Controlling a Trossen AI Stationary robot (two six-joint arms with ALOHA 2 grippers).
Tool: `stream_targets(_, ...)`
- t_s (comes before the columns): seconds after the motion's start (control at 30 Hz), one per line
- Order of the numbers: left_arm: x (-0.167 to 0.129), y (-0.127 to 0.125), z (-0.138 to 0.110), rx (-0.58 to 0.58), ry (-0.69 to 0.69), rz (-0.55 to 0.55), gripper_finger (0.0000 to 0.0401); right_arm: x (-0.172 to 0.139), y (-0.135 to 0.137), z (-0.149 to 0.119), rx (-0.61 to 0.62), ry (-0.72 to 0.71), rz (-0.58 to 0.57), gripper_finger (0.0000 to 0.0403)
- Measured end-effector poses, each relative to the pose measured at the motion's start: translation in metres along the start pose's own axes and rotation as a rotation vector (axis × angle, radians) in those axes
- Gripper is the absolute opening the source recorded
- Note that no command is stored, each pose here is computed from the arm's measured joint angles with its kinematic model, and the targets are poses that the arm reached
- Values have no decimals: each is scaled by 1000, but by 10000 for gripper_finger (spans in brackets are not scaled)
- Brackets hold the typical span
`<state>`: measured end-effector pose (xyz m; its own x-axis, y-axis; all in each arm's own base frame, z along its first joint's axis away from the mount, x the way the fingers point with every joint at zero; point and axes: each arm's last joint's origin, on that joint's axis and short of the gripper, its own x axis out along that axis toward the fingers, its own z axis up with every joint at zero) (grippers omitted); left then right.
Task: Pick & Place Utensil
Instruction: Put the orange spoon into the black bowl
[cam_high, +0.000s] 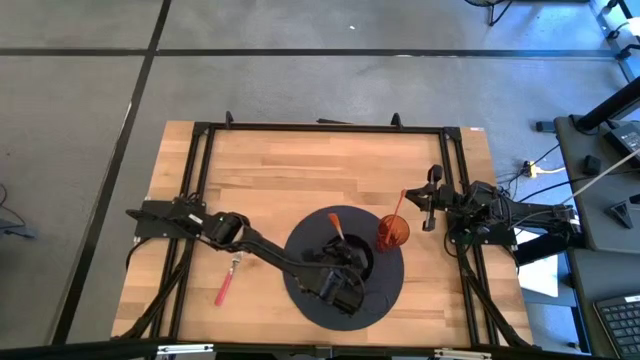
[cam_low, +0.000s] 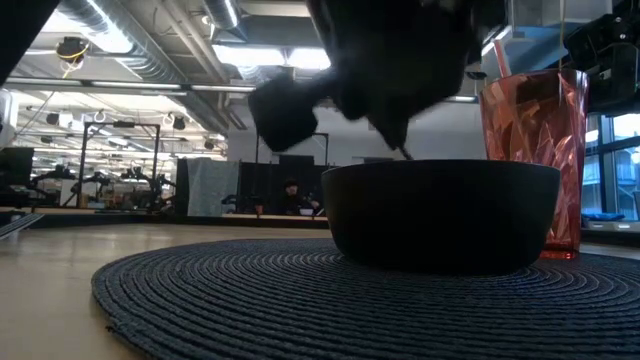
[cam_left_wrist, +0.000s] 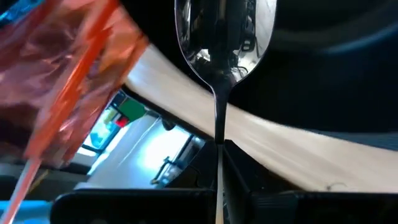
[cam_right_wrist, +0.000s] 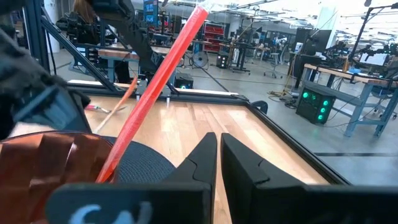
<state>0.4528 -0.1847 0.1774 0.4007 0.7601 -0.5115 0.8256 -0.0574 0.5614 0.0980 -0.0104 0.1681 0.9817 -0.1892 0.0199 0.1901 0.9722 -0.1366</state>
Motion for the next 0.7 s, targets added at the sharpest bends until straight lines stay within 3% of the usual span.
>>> stream_targets(0.2, 10, -9, 14, 106, 76, 23, 3, 0, 0, 0, 0, 0, 1, 23)
stream_targets(0.7, 11, -11, 17, 114, -10, -40, 3, 0, 0, 0, 0, 1, 1, 23)
